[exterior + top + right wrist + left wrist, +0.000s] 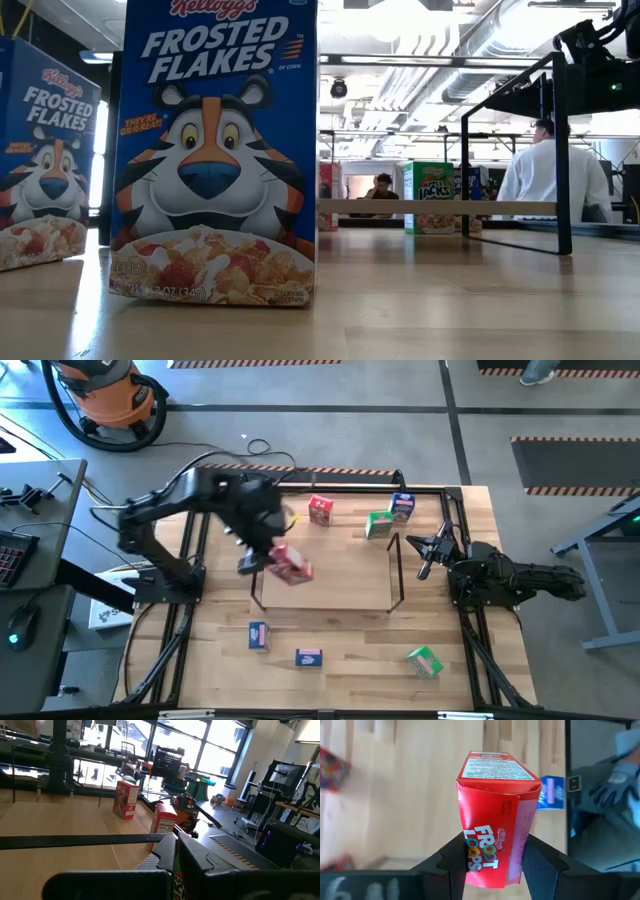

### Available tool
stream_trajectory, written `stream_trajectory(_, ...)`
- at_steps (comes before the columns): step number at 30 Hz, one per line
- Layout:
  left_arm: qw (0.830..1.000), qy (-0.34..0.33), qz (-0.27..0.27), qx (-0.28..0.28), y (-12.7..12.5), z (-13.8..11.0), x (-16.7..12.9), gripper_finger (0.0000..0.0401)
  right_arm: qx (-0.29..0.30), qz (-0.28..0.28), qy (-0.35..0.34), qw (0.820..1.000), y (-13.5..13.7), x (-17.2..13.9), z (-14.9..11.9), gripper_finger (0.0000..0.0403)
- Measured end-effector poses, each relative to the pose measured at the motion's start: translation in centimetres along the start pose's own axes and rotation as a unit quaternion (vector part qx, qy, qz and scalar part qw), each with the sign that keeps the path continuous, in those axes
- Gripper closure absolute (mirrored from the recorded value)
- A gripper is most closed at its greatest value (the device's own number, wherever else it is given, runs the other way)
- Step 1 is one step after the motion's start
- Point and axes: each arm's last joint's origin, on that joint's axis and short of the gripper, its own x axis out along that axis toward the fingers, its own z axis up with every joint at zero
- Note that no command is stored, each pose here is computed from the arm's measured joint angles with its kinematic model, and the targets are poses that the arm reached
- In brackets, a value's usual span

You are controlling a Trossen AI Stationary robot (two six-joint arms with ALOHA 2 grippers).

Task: Stack cereal on shelf
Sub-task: Put the bottom red cereal box on the shelf

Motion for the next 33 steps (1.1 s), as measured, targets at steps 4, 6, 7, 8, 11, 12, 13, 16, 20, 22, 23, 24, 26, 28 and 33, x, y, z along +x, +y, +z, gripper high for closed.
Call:
stream_trajectory(4,0.999,0.014,0.002,0.035,3.4,2.1,1.9,0.0256,0.000,0.000,0.000,1.000,0.0,0.0,0.0,0.0396)
stream_trajectory(6,0.999,0.025,0.007,0.045,5.1,2.7,2.9,0.0256,0.000,0.000,0.000,1.000,0.0,0.0,0.0,0.0396)
stream_trajectory(7,0.998,0.032,0.008,0.048,5.9,2.9,3.4,0.0256,0.000,0.000,0.000,1.000,0.0,0.0,0.0,0.0396)
stream_trajectory(8,0.998,0.039,0.010,0.051,6.7,3.0,3.8,0.0256,0.000,0.000,0.000,1.000,0.0,0.0,0.0,0.0396)
stream_trajectory(11,0.996,0.061,0.027,0.058,8.6,3.4,5.1,0.0256,0.000,0.000,0.000,1.000,0.0,0.0,0.0,0.0396)
stream_trajectory(12,0.995,0.069,0.037,0.057,9.1,3.5,5.4,0.0256,0.000,0.000,0.000,1.000,0.0,0.0,0.0,0.0396)
stream_trajectory(13,0.994,0.075,0.046,0.057,9.5,3.5,5.7,0.0256,0.000,0.000,0.000,1.000,0.0,0.0,0.0,0.0396)
stream_trajectory(16,0.990,0.092,0.081,0.065,9.9,3.4,5.8,0.0256,0.000,0.000,0.000,1.000,0.0,0.0,0.0,0.0396)
stream_trajectory(20,0.987,0.108,0.109,0.053,10.1,3.5,6.4,0.0256,0.000,0.000,0.000,1.000,0.0,0.0,0.0,0.0396)
stream_trajectory(22,0.987,0.112,0.110,0.037,10.1,3.6,6.9,0.0256,0.000,0.000,0.000,1.000,0.0,0.0,0.0,0.0396)
stream_trajectory(23,0.987,0.114,0.110,0.032,10.2,3.7,7.1,0.0256,0.000,0.000,0.000,1.000,0.0,0.0,0.0,0.0396)
stream_trajectory(24,0.987,0.116,0.109,0.034,10.0,3.7,7.3,0.0256,0.000,0.000,0.000,1.000,0.0,0.0,0.0,0.0396)
stream_trajectory(26,0.986,0.121,0.106,0.037,9.8,3.9,7.8,0.0256,0.000,0.000,0.000,1.000,0.0,0.0,0.0,0.0396)
stream_trajectory(28,0.986,0.131,0.102,0.036,9.8,4.2,8.7,0.0256,0.000,0.000,0.000,1.000,0.0,0.0,0.0,0.0396)
stream_trajectory(33,0.983,0.152,0.102,0.029,9.7,4.6,10.6,0.0256,0.000,0.000,0.000,1.000,0.0,0.0,0.0,0.0396)
